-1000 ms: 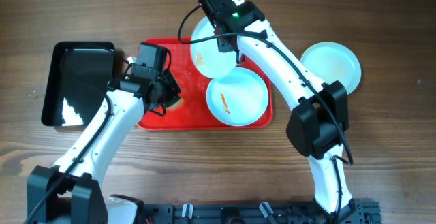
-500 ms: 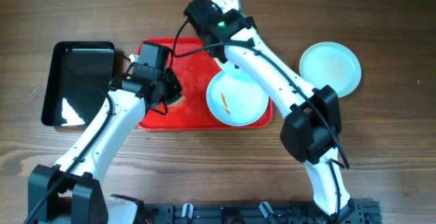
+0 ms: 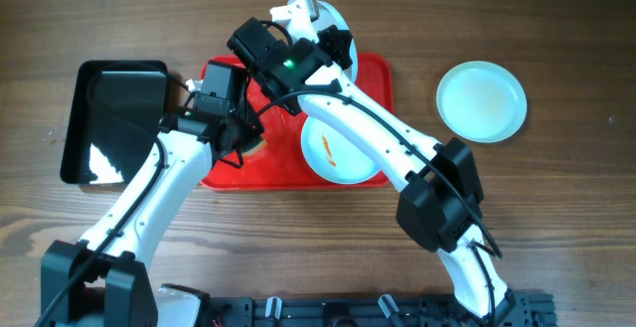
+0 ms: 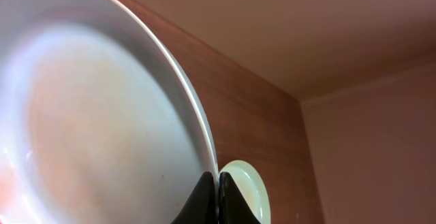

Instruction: Clean dirty plates on tray and stack at the side

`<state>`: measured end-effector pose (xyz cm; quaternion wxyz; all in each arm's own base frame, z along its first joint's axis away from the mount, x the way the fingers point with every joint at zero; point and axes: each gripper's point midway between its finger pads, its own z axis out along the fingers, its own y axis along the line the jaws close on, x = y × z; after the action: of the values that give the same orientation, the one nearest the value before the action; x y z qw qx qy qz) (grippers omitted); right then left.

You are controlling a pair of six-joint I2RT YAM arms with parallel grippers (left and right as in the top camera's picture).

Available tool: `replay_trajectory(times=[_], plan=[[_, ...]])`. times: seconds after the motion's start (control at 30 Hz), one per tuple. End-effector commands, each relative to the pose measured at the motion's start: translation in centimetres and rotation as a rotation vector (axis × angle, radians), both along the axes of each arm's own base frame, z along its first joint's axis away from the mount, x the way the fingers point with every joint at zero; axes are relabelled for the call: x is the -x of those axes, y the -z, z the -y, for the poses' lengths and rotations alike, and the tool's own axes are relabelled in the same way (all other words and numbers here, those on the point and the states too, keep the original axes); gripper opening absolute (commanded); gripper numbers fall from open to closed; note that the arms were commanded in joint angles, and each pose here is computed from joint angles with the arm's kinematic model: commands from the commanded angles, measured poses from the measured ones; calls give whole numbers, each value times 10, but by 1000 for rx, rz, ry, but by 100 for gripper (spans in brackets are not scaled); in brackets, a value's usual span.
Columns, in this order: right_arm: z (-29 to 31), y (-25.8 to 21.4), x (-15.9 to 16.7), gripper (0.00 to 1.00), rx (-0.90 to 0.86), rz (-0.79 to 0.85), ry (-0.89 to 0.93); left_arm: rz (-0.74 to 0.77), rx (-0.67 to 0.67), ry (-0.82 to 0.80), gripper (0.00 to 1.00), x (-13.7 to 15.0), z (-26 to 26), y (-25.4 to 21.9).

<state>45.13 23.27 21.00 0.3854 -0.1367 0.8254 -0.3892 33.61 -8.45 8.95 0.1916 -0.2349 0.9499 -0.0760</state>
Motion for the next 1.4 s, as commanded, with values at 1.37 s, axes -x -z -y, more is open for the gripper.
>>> replay_trajectory(times=[1.37], plan=[[61, -36, 0, 4, -867, -329, -45, -10, -68, -33, 4, 5, -13, 17]])
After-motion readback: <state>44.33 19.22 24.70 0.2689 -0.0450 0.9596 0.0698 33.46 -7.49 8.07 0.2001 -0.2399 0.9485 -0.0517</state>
